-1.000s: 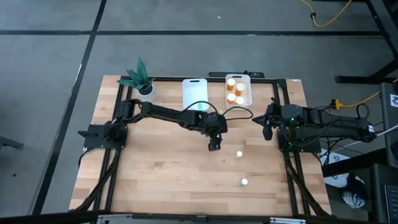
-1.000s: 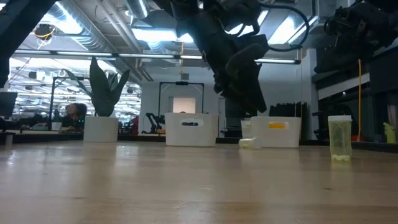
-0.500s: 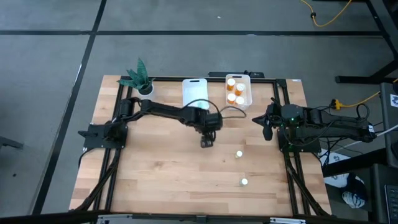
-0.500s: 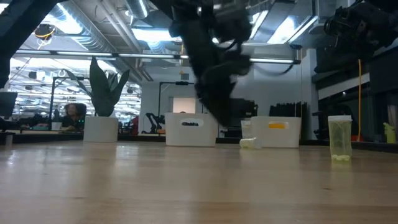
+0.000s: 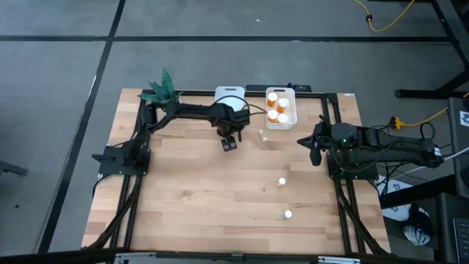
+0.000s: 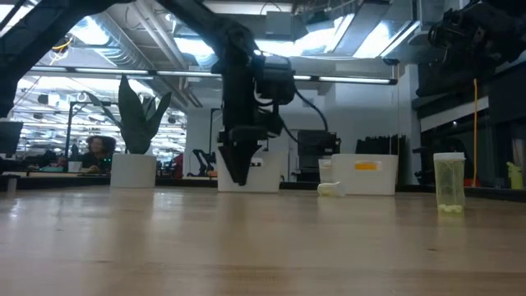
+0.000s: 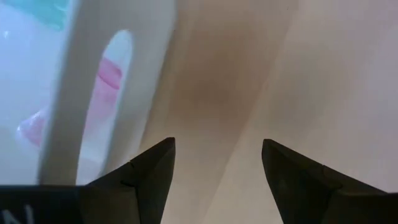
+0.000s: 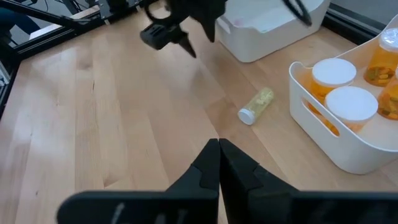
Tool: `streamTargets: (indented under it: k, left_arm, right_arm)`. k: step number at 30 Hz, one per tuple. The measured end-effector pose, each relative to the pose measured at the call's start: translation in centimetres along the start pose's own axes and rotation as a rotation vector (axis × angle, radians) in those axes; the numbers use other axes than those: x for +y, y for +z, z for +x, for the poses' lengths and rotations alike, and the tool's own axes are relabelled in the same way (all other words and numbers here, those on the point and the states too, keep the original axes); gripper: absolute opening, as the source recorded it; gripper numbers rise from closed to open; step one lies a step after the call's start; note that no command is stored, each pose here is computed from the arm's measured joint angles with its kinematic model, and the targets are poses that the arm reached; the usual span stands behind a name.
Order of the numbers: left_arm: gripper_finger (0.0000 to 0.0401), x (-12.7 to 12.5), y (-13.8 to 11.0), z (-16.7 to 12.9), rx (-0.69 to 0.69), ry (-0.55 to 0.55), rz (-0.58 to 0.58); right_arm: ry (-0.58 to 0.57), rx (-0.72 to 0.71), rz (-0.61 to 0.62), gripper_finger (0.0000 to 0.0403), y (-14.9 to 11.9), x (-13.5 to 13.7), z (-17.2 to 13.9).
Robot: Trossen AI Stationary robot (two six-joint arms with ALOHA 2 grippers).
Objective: Pick and place medicine bottles into bin by pill shape (circle, oval)
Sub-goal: Adjust the left white bin, then put the small yellow tablet bottle into the left white bin
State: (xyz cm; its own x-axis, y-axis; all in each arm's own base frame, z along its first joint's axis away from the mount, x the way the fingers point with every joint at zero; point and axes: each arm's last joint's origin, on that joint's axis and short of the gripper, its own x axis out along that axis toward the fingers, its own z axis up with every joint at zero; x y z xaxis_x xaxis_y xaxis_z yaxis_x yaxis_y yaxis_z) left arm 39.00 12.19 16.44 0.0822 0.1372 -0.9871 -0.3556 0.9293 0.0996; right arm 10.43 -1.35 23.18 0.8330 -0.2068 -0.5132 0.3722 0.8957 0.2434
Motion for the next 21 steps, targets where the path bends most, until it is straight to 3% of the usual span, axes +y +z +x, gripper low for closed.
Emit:
streamTargets:
  k: [7, 10, 21]
  left_arm:
    - [0.0234, 0.9, -0.1, 0.1, 0.012, -0.041, -0.073]
    - [0.0234, -0.7, 0.7, -0.8, -0.031, -0.065, -0.039]
    - [0.0234, -7.4, 2.1, -7.1, -0.175, 0.005, 0.120]
  right_arm:
    - [0.000, 0.000, 0.000, 0.0004, 0.0, 0.0, 0.0]
    - [-0.001, 0.000, -0.001, 0.0004, 0.0, 0.0, 0.0]
    - [-0.002, -0.003, -0.005, 0.0004, 0.0, 0.0, 0.0]
